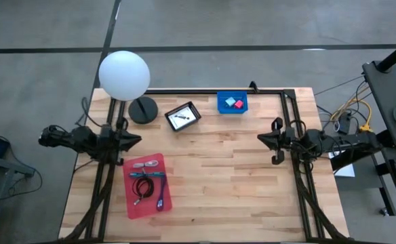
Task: Pick and place items into bin
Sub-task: Return to home position
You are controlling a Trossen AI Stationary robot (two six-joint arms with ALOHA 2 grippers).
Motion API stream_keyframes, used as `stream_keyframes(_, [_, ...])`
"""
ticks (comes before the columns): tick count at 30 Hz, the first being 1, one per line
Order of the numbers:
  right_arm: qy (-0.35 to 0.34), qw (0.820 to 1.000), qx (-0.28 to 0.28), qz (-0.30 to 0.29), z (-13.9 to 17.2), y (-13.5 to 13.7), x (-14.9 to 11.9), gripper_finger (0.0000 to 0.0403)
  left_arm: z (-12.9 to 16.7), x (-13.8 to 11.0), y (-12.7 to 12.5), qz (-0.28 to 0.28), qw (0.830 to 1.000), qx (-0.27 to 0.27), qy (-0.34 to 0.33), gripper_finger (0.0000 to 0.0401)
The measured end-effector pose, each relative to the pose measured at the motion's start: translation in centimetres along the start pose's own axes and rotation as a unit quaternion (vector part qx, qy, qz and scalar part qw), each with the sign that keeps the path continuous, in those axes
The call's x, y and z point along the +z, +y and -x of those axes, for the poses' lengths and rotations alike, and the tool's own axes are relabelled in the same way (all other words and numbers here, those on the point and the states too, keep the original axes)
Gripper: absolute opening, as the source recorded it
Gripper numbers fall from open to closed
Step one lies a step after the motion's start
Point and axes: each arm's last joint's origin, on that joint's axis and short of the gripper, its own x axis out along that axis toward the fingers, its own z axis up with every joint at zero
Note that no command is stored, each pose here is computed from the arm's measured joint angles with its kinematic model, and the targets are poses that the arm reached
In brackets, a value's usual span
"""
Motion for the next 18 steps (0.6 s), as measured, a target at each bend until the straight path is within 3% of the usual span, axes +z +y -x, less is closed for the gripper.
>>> stream_keyframes(8, [0.003,0.999,-0.037,-0.005,0.1,-0.2,-0.1,0.0009,-0.6,-4.4,0.1,-0.001,1.000,0.013,0.005,0.0010])
stream_keyframes(18, [0.024,0.999,-0.031,-0.027,0.0,-0.2,-0.5,0.0008,-0.7,-4.7,0.1,-0.006,1.000,0.008,0.018,0.0001])
